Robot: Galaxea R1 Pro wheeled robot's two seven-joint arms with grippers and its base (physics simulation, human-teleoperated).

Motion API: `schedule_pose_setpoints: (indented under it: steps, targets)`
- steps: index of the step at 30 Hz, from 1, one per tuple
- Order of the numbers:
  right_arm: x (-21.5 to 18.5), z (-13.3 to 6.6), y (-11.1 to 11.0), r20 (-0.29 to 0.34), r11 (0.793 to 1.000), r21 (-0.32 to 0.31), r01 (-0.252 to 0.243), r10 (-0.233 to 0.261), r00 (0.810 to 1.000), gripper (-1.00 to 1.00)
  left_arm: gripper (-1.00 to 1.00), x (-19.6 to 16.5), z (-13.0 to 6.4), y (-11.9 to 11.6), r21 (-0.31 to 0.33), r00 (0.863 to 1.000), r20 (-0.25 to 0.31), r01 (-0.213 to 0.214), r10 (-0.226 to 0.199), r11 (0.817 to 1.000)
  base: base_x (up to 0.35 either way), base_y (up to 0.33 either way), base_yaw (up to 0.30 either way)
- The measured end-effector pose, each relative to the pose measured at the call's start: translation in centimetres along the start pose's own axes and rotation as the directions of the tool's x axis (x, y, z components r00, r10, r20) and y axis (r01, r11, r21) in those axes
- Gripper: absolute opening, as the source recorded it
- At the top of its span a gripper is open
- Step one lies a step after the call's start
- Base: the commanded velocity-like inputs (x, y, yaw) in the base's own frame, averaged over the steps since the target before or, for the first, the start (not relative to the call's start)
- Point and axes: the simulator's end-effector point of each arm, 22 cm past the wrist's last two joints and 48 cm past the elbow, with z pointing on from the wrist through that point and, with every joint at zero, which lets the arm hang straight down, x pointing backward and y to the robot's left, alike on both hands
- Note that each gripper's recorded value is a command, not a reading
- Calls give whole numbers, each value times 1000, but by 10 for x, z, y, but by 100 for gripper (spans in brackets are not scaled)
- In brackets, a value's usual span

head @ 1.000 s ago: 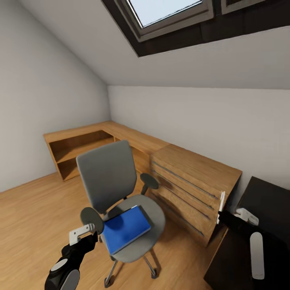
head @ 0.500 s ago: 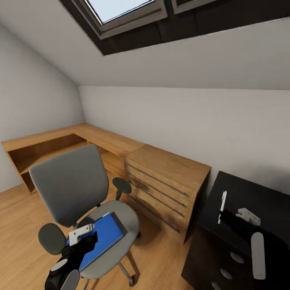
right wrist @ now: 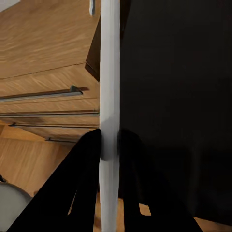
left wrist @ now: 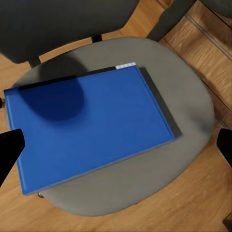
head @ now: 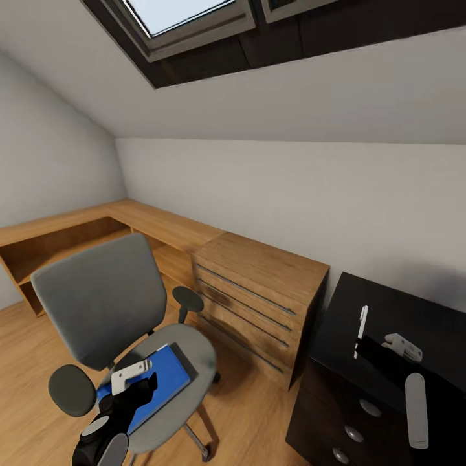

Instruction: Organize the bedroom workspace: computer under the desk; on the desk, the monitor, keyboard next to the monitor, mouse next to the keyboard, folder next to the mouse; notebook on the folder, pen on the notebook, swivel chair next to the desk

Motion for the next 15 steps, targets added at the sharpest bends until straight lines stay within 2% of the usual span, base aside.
schedule_pose_setpoints:
  steps: [3, 6, 9, 11, 12, 15]
  targets:
    - [4, 3, -3, -8, 1000, 6, 0, 0, 1000, -100, 100, 0, 0, 0, 0, 1000, 0, 0, 0, 1000, 76, 0, -1]
    - [-4, 5, -6, 30, 1000, 11, 10, -10, 999, -100, 100, 0, 0, 0, 1, 1000, 0, 0, 0, 1000, 252, -16, 0]
    - [-5, 8, -11, 43, 1000, 21, 16, -17, 999, -100, 100, 1, -1, -2, 4, 1000, -2, -2, 2, 1000, 290, -77, 0]
    - [1, 12, -21, 28, 998, 52, 23, -24, 999, -100, 100, 2, -1, -5, 10, 1000, -3, -7, 7, 1000, 142, -33, 0]
    - [19, 23, -40, -12, 993, 116, 38, -37, 999, -100, 100, 3, -2, -7, 14, 1000, -5, -11, 11, 1000, 28, -6, 0]
    - [34, 36, -55, -45, 981, 177, 80, -73, 996, -100, 100, 4, -2, -8, 16, 1000, -5, -13, 13, 1000, 11, -2, 0]
